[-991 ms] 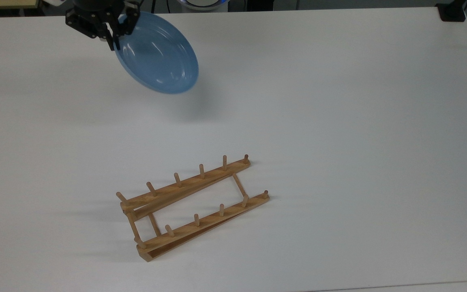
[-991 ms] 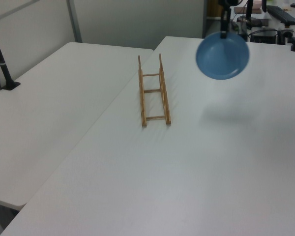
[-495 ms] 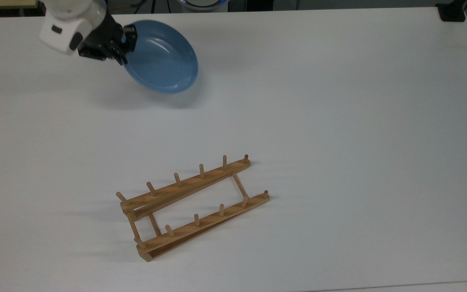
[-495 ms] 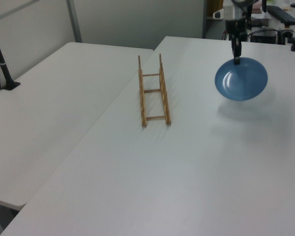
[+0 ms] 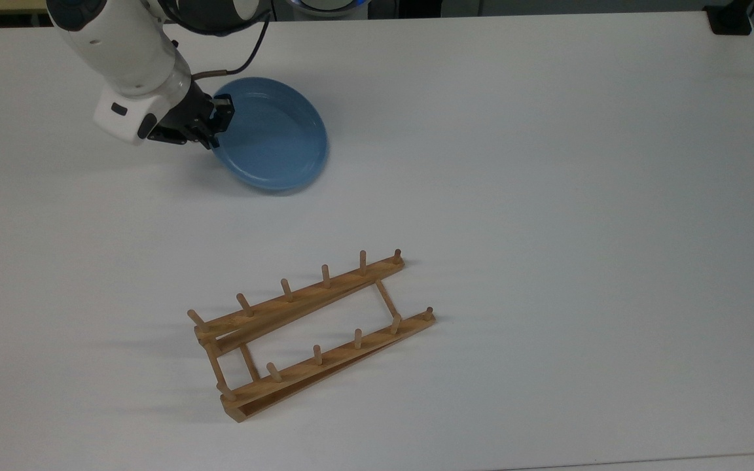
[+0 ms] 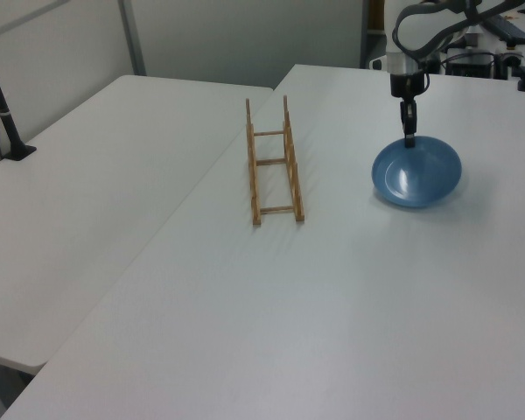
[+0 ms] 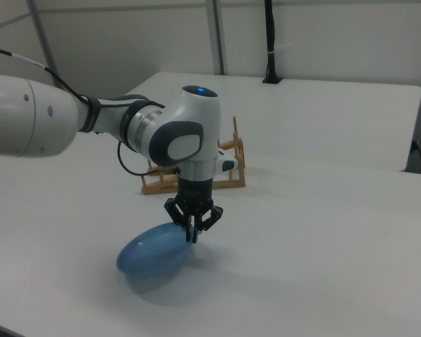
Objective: Pick plate from plate rack
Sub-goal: 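Lower the blue plate flat onto the table beside the rack, then open the gripper, release the plate, and raise the gripper away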
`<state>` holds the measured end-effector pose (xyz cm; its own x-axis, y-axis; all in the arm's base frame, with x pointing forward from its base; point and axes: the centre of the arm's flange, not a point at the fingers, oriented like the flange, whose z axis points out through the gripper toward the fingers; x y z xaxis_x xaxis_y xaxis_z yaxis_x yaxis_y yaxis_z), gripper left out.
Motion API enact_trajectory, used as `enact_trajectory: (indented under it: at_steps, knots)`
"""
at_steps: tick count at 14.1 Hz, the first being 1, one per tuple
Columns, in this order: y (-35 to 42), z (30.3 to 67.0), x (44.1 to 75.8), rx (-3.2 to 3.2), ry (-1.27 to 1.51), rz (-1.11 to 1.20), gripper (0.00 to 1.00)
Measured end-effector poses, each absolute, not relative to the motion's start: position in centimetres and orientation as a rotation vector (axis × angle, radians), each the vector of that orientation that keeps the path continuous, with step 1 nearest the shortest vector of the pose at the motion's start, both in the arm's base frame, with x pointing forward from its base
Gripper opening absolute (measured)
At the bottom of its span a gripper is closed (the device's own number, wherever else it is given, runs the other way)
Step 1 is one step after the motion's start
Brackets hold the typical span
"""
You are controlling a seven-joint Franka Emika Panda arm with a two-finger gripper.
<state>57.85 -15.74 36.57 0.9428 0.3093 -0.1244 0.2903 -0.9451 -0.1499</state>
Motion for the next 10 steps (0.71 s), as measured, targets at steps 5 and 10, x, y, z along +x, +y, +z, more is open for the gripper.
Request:
enact_trajectory:
  at_steps: [5,10]
  knots:
    - [-15.8,36.6,58.2,-2.995,-0.341,0.215,0.41]
    - [-15.0,44.0,59.4,-3.063,-0.124,0.046,0.91]
